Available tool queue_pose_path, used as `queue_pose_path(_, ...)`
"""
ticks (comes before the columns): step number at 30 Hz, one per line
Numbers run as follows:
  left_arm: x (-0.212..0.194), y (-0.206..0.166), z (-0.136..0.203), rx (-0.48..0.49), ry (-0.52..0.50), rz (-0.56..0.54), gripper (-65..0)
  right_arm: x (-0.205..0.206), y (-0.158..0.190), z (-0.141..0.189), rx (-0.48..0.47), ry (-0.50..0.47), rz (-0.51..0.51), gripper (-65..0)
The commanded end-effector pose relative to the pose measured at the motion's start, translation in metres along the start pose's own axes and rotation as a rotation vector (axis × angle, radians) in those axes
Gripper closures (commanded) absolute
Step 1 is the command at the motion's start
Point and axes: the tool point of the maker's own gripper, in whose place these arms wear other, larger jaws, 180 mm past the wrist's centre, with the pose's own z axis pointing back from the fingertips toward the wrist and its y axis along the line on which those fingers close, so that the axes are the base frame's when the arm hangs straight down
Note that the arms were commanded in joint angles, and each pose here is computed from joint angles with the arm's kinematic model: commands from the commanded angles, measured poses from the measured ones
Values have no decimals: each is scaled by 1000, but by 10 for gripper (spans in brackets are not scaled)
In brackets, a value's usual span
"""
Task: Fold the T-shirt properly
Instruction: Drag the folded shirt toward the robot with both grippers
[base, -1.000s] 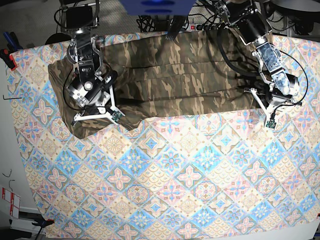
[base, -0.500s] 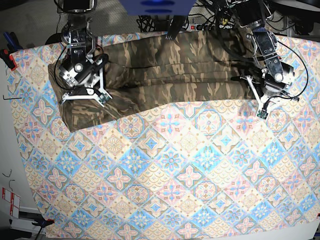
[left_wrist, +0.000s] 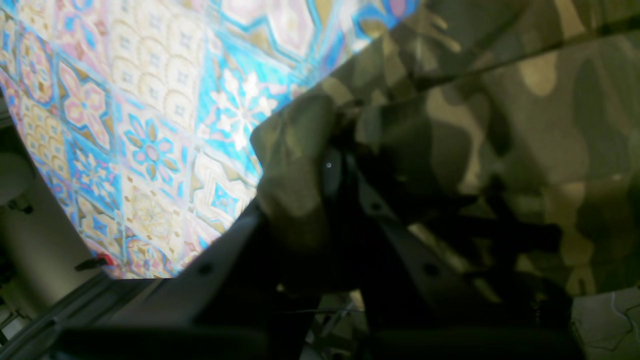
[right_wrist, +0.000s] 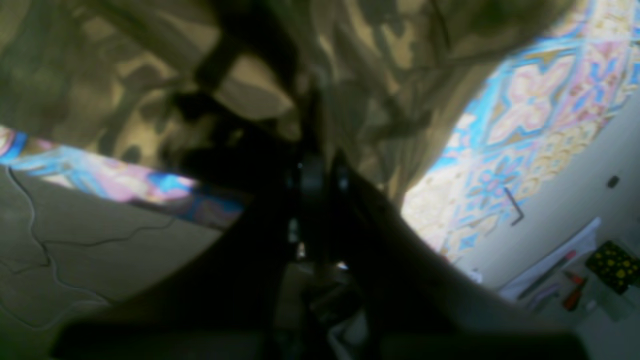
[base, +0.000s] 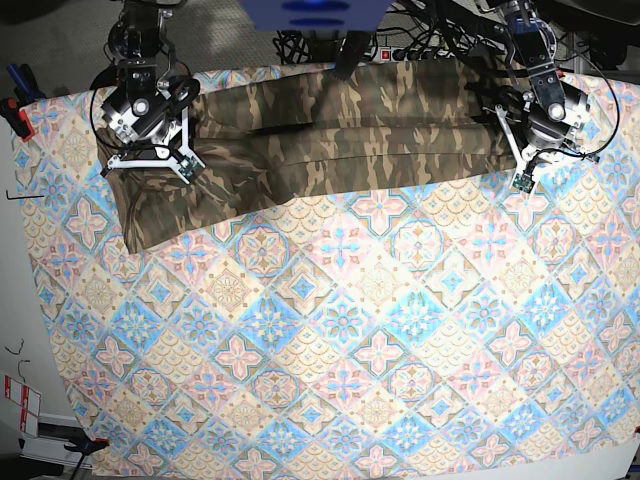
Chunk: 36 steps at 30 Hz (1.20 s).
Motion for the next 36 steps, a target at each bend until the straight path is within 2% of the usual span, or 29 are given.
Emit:
queue_pose_path(1, -5, 10, 4, 40, 16, -6, -14, -7, -11, 3, -40, 25, 4, -14)
queue_pose_path(6, -20, 1, 1, 16, 55, -15, -15, -11, -10, 2, -38, 37, 13, -19)
queue_pose_path(13, -44, 1, -7, 36, 164, -55, -16, -14, -8, 0, -28, 47, 12, -93)
queue_pose_path(20, -49, 1, -8, 37, 186, -58, -17, -14, -8, 0, -28, 47, 13, -231)
queue_pose_path(24, -59, 0, -6, 36, 250, -61, -25, -16, -10, 0, -32, 53, 17, -307)
queue_pose_path(26, -62, 1, -5, 38, 273, -61, -86, -20, -12, 0, -37, 77, 23, -339)
queue_pose_path(29, -64, 3, -4, 42, 278, -55, -260, -20, -13, 0, -40, 82, 23, -370)
queue_pose_path(31, -63, 3, -5, 41, 274, -54, -345, -20, -13, 0, -41, 81, 23, -376)
queue_pose_path(33, -62, 3, -5, 42, 270, -54, -385, -20, -13, 0, -41, 81, 23, -376)
queue_pose_path(36, -60, 2, -5, 39, 266, -55, -379, -20, -13, 0, -41, 81, 23, -376)
